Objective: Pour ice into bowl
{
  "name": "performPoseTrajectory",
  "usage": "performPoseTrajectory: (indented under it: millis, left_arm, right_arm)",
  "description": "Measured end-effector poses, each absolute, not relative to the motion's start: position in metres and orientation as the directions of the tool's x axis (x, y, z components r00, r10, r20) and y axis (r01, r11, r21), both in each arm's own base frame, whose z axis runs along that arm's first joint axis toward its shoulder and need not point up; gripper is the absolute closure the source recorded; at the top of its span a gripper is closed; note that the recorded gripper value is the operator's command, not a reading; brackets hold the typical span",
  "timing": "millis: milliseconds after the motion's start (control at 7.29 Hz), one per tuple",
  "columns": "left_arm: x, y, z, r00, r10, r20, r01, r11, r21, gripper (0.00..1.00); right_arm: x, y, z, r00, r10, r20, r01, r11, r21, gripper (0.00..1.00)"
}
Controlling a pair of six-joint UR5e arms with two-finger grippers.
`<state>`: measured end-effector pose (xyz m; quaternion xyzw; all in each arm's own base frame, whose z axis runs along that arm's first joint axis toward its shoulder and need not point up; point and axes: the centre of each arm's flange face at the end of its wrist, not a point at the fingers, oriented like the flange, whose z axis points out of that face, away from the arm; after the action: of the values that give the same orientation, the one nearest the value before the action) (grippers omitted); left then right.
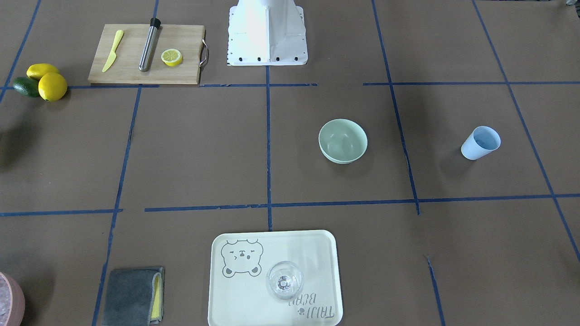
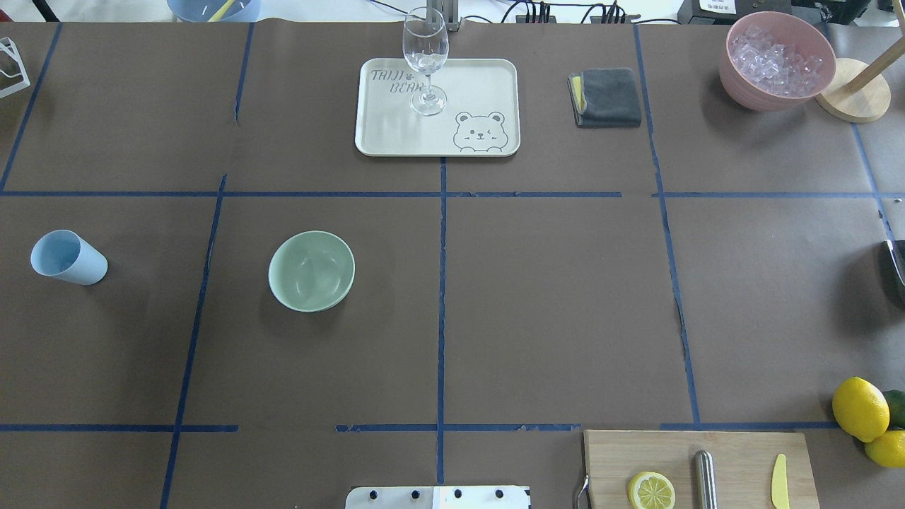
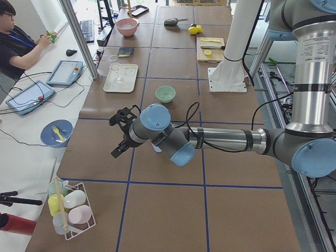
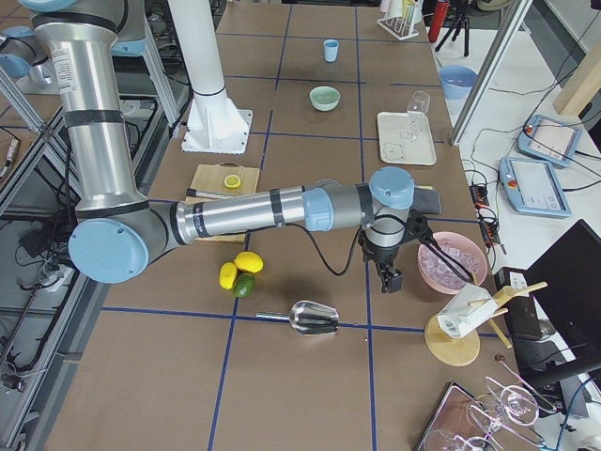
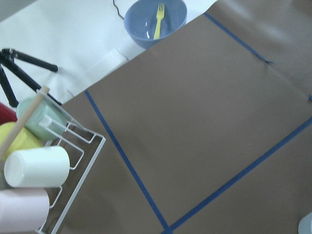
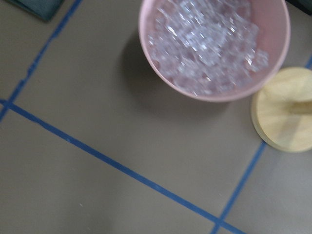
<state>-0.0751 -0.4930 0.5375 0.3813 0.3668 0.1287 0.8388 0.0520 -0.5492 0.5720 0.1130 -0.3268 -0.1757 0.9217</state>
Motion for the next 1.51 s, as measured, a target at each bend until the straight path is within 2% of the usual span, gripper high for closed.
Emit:
performPoseTrajectory:
  millis: [274, 549, 1097, 1509]
  left_arm:
    - [-0.008, -0.496, 0.508, 0.659, 0.434, -0.615, 0.204, 0.683, 0.701, 0.00]
    - [0.078, -0.474, 0.499, 0.674, 0.350, -0.651, 0.311, 0.665, 0.679, 0.00]
    - [0.160, -0.371, 0.550, 0.677, 0.218, -0.703, 0.478, 0.596, 0.645, 0.00]
    - [0.193, -0.323, 0.581, 0.713, 0.117, -0.691, 0.540, 0.536, 0.649, 0.00]
  right_arm:
    - [0.062, -0.536, 0.584, 0.732, -0.371, 0.571, 0.231, 0.924, 0.303, 0.00]
    - [0.062, -0.533, 0.587, 0.735, -0.361, 0.574, 0.226, 0.929, 0.294, 0.00]
    - [0.063, -0.529, 0.593, 0.736, -0.352, 0.578, 0.224, 0.933, 0.282, 0.00]
    - [0.063, -0.519, 0.598, 0.736, -0.347, 0.580, 0.224, 0.935, 0.275, 0.00]
